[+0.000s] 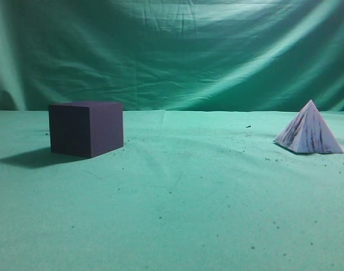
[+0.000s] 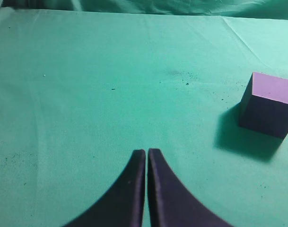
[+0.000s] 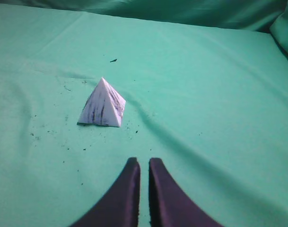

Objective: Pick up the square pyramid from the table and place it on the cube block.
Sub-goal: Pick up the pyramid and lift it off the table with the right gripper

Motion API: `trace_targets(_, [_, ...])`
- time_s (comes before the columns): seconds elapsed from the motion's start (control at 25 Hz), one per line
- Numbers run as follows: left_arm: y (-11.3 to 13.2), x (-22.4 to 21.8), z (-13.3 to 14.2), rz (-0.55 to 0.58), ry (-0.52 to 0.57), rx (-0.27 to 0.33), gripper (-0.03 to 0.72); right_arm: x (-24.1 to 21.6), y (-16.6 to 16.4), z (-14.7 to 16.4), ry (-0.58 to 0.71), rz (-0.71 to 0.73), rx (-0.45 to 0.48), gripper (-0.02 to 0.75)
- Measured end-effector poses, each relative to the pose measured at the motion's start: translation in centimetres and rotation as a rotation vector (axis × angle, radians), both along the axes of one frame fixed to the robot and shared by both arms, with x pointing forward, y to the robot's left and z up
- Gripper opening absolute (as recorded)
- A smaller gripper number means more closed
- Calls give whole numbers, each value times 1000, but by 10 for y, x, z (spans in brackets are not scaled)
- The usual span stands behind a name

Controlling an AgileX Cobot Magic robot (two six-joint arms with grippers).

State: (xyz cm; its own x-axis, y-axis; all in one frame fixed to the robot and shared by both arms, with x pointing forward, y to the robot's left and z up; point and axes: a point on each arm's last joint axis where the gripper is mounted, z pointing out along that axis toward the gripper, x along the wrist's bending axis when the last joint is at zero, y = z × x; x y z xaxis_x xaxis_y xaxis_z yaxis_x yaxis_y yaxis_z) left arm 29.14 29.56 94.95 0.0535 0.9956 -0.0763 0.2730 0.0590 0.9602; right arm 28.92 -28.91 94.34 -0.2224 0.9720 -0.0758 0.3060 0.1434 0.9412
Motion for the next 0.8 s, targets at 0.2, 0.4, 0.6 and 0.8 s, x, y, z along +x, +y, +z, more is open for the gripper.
trace_targets(0.2, [0,0,0,0,0,0,0,0,0,0,-1,0,0,77])
trace_targets(0.4, [0,0,0,0,0,0,0,0,0,-1,1,0,0,77])
trace_targets(0.6, [0,0,0,0,0,0,0,0,0,0,-1,0,0,77])
trace_targets(0.8, [0,0,0,0,0,0,0,0,0,0,-1,0,-2,77])
